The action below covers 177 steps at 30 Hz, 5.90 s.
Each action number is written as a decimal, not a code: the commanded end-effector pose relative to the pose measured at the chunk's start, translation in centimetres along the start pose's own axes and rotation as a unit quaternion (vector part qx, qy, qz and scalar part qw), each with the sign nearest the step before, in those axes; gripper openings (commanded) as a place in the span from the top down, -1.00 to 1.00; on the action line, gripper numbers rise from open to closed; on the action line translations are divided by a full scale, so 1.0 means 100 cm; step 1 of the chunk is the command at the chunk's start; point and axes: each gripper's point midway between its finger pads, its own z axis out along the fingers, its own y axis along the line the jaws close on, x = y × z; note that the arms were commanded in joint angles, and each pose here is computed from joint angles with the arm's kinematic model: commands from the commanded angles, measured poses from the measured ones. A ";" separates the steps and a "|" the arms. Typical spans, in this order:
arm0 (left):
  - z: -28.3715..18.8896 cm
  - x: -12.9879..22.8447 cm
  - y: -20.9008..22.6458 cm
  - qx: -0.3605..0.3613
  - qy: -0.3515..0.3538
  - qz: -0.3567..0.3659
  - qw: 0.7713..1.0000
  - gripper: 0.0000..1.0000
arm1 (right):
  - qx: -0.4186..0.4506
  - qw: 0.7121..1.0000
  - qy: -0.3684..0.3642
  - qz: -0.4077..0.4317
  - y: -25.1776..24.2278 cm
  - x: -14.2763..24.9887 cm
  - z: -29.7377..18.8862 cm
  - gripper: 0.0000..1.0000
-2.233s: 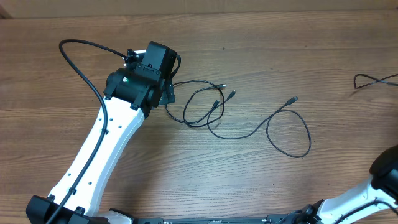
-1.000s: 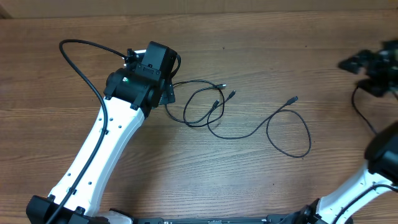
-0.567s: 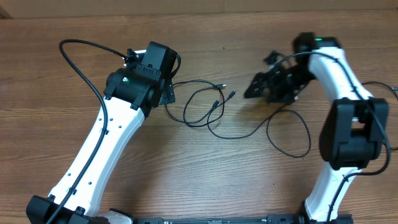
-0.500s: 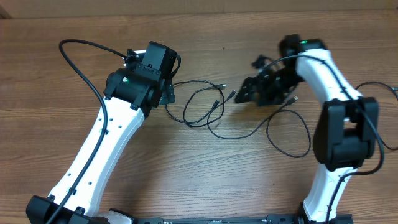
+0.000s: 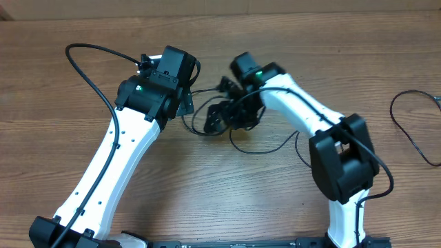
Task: Untangle cables
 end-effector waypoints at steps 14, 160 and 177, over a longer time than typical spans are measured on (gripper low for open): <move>-0.006 -0.003 0.007 -0.005 -0.013 0.003 1.000 -0.99 | 0.152 0.985 -0.024 -0.081 -0.006 -0.001 0.016 -1.00; -0.006 -0.003 0.007 -0.005 -0.013 0.003 1.000 -0.99 | 0.171 0.900 -0.399 0.034 -0.326 -0.061 -0.389 -1.00; -0.006 -0.003 0.007 -0.005 -0.013 0.003 1.000 -0.99 | 0.255 0.919 -0.272 0.126 -0.421 -0.081 -0.262 -1.00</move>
